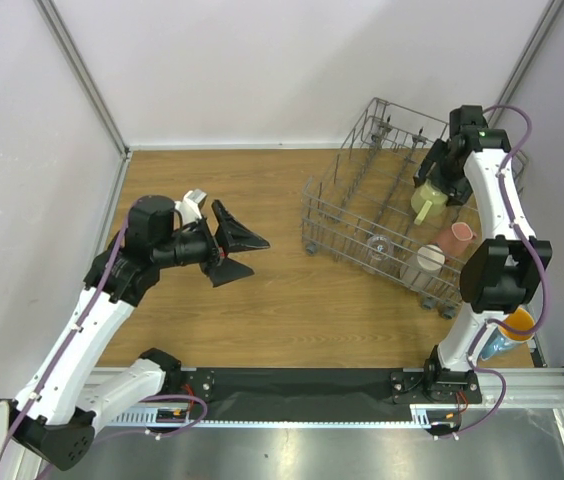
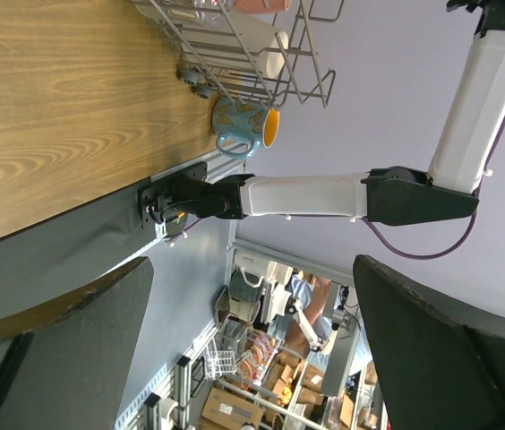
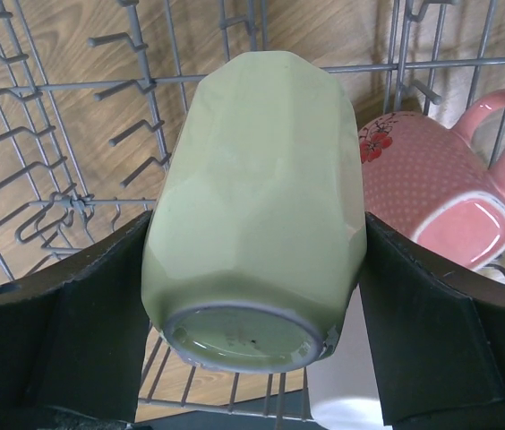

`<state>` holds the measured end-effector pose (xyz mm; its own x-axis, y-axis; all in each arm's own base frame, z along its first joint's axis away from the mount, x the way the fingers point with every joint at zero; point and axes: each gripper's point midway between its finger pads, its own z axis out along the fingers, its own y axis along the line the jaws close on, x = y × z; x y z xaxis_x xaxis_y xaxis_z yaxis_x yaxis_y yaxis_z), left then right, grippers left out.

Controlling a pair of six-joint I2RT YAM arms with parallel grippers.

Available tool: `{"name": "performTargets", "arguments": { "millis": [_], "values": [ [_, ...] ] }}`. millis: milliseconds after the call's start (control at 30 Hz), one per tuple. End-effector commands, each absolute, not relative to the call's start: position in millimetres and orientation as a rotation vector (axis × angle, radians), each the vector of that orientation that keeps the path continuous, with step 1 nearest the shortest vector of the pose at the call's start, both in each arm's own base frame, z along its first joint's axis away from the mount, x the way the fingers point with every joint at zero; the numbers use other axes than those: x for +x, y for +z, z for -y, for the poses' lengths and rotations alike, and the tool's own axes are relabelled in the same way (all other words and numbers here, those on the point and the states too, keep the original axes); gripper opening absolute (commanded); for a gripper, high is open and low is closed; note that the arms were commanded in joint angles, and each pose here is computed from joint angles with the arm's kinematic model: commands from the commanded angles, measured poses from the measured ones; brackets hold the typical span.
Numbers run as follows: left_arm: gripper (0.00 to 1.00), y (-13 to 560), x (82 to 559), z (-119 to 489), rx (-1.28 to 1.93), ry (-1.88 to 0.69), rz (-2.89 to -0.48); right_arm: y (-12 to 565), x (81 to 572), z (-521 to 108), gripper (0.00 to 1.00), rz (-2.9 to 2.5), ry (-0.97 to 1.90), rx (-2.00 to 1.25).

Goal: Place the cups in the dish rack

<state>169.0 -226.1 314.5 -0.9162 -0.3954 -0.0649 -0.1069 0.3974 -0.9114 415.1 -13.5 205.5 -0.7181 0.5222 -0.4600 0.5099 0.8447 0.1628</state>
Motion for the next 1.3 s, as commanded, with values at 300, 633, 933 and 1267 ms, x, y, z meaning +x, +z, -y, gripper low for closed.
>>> {"name": "performTargets", "arguments": {
  "millis": [300, 633, 933, 1267],
  "values": [
    [1.0, 339, 174, 213, -0.383, -1.545, -2.324, 197, 442, 5, 0.0, -2.507, 0.059, 0.695],
    [1.0, 341, 183, 201, -0.409, -1.538, -2.318, 167, 446, -5, 0.0, -2.642, 0.126, 0.517],
    [1.0, 352, 188, 199, -0.355, -1.535, -2.307, 137, 438, 0, 0.1, -2.737, 0.028, 0.542],
    [1.0, 362, 188, 195, -0.316, -1.535, -2.296, 145, 434, 4, 0.64, -2.724, -0.009, 0.541]
  ]
}}
